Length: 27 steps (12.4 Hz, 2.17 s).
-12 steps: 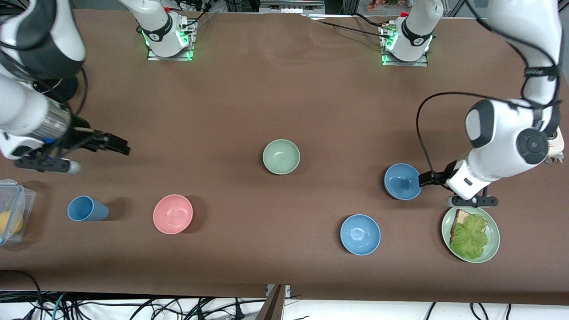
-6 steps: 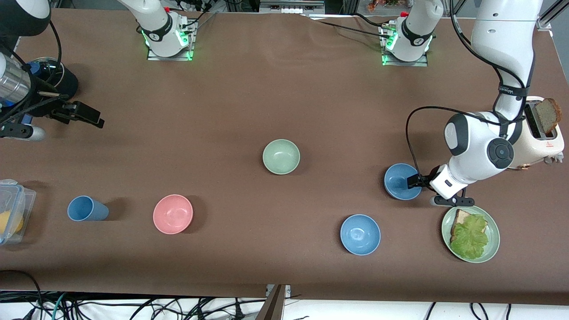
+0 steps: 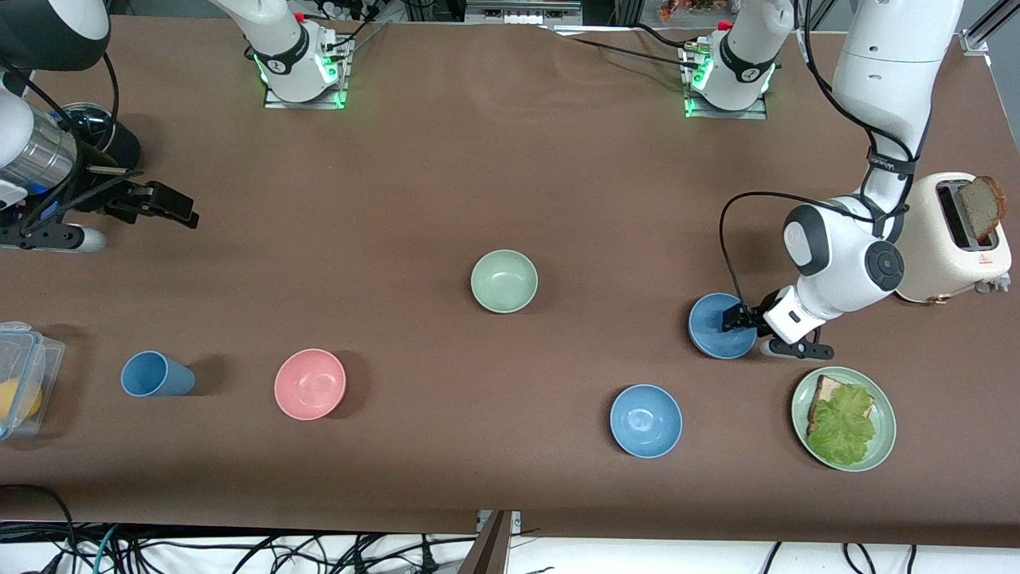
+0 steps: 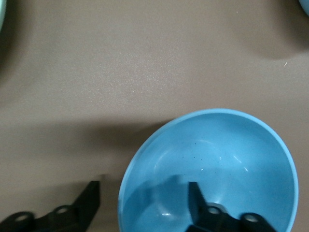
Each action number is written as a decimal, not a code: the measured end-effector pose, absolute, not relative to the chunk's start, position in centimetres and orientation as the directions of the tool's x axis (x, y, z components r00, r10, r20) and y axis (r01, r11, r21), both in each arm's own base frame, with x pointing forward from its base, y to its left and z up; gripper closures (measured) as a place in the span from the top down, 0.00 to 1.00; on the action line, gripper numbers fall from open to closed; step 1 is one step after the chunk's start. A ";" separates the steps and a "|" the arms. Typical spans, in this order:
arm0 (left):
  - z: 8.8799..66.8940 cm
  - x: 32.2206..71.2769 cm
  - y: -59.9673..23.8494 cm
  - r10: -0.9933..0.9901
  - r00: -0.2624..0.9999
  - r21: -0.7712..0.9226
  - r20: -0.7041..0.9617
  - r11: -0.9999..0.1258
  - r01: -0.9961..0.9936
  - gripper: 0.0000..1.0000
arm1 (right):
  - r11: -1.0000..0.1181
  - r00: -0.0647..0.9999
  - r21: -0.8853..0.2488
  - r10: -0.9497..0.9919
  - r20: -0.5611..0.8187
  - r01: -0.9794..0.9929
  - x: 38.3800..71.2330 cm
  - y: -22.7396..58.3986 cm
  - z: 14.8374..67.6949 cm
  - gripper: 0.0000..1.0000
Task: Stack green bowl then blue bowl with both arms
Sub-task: 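Grasp the blue bowl with the left gripper while the right gripper withdraws, then lift the blue bowl and carry it over the green bowl, then lower the blue bowl into the green bowl and open the left gripper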
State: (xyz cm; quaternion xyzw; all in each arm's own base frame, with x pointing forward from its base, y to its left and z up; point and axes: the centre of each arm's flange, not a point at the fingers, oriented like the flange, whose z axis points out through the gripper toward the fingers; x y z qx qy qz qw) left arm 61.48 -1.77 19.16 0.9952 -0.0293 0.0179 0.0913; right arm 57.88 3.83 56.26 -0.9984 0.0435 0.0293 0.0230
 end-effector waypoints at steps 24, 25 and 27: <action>27.2 54.2 -39.9 -0.141 0.989 0.273 0.046 -0.951 -0.148 0.05 | -0.998 0.996 -0.028 -0.061 -0.064 -0.063 58.3 4.2 56.9 1.00; 25.9 53.9 -40.4 -0.142 0.989 0.266 0.048 -0.952 -0.149 0.05 | -0.998 0.996 -0.027 -0.061 -0.066 -0.063 58.3 4.2 56.8 1.00; 24.3 53.3 -41.4 -0.128 0.991 0.258 0.042 -0.957 -0.135 0.05 | -0.998 0.996 -0.027 -0.061 -0.069 -0.063 58.3 4.2 56.8 1.00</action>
